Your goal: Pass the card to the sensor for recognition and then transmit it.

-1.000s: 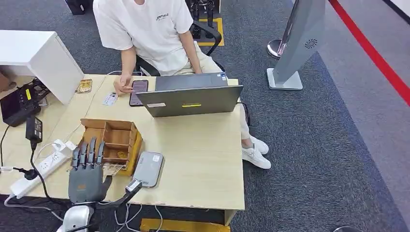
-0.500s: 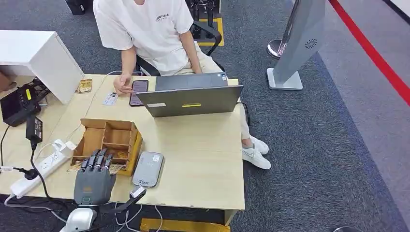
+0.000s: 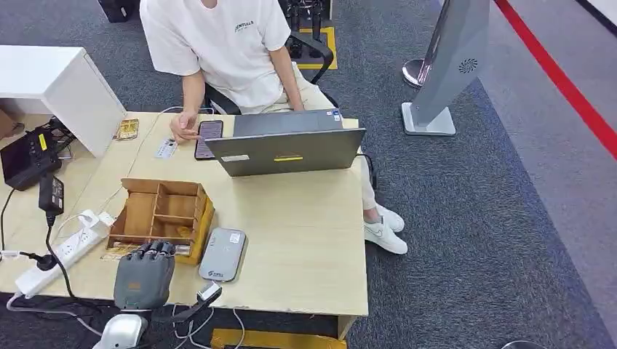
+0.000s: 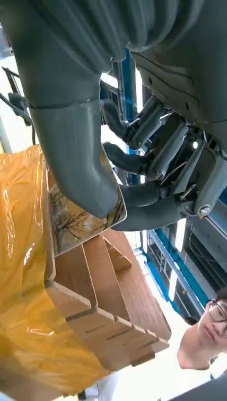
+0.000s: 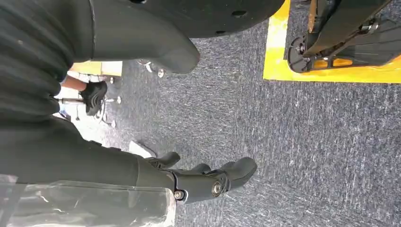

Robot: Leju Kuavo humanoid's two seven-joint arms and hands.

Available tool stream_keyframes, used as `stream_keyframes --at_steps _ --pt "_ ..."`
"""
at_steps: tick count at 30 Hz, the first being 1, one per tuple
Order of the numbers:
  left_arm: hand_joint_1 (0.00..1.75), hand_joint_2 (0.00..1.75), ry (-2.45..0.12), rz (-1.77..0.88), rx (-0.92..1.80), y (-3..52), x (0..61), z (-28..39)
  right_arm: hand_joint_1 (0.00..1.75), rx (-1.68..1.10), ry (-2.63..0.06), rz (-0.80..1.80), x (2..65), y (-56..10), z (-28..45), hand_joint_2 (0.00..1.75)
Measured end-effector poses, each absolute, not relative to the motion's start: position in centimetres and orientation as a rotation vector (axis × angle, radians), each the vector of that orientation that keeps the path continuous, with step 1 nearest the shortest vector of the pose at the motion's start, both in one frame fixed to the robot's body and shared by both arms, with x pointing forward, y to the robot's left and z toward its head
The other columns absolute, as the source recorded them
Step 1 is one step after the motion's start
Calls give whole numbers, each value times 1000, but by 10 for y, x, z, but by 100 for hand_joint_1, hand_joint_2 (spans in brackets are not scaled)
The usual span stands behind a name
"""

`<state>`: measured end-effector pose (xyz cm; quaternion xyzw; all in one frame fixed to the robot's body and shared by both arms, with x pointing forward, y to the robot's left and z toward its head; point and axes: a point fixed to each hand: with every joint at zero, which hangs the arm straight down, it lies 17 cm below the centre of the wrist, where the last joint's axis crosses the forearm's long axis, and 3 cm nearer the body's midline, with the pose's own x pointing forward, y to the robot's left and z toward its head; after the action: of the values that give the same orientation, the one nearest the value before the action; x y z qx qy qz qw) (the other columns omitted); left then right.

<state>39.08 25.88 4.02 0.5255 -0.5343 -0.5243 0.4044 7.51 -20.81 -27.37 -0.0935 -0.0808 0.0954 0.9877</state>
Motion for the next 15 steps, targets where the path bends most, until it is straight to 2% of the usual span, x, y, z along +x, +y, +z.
stream_keyframes --at_steps 15 --pt "175 175 -1355 -1261 1324 262 397 50 0 -188 -162 189 75 -208 -274 175"
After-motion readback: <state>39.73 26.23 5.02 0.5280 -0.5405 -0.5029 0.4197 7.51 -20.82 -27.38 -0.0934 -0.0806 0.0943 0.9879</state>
